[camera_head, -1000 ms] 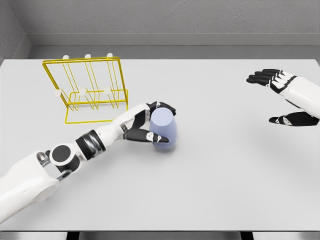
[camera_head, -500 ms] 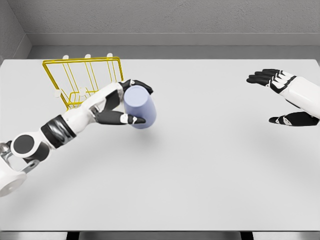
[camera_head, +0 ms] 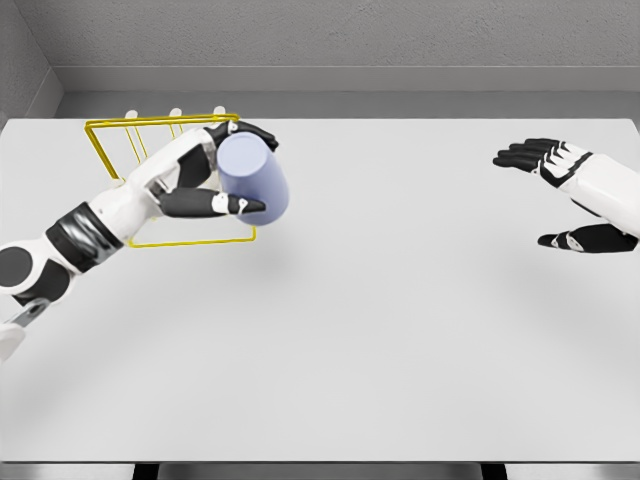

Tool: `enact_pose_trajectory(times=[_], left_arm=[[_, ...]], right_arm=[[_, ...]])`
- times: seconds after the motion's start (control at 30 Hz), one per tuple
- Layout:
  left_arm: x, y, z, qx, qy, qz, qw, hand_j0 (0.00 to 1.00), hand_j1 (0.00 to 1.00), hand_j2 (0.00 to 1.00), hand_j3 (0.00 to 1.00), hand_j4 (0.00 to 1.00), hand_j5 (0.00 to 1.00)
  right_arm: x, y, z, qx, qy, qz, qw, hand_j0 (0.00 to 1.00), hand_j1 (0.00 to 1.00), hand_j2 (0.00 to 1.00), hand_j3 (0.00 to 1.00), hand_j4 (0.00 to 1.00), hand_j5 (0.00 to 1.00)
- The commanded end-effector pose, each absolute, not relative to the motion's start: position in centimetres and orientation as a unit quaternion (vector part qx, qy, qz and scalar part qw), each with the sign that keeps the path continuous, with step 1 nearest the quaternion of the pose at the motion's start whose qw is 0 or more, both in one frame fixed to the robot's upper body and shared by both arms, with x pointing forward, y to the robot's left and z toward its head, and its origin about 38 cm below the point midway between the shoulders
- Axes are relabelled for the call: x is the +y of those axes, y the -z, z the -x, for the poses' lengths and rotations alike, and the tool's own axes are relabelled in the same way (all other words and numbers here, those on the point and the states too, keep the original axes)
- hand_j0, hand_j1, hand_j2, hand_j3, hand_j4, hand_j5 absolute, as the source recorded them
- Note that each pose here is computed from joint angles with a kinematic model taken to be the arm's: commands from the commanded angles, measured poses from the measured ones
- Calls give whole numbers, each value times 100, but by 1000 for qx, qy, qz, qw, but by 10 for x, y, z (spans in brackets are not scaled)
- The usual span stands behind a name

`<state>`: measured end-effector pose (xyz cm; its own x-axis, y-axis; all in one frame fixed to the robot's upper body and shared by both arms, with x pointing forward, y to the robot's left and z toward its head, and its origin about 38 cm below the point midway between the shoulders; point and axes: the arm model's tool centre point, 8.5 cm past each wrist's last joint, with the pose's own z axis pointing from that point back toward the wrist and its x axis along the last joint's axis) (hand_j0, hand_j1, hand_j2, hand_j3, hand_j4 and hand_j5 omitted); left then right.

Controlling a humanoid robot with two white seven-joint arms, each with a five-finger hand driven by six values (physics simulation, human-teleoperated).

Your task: Place the cup on the cup holder with both arms

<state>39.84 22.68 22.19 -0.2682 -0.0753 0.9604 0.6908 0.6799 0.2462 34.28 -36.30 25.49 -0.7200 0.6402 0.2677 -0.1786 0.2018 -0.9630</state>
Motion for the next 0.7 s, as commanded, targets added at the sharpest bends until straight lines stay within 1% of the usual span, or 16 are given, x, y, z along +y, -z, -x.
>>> enact_pose_trajectory(times=[0.0, 0.3, 0.67], left_arm=[[236, -228, -402, -726, 332, 204, 567, 62, 62, 62, 62, 62, 62], [246, -234, -406, -732, 325, 194, 567, 63, 63, 63, 63, 63, 63], [259, -227, -415, -729, 311, 181, 583, 63, 63, 63, 63, 63, 63]], right_arm=[[-363, -255, -343, -700, -608, 163, 337, 100, 100, 100, 100, 100, 100], [-363, -256, -343, -701, -607, 164, 337, 100, 100, 100, 100, 100, 100], [-363, -255, -343, -700, -608, 163, 337, 100, 100, 100, 100, 100, 100]])
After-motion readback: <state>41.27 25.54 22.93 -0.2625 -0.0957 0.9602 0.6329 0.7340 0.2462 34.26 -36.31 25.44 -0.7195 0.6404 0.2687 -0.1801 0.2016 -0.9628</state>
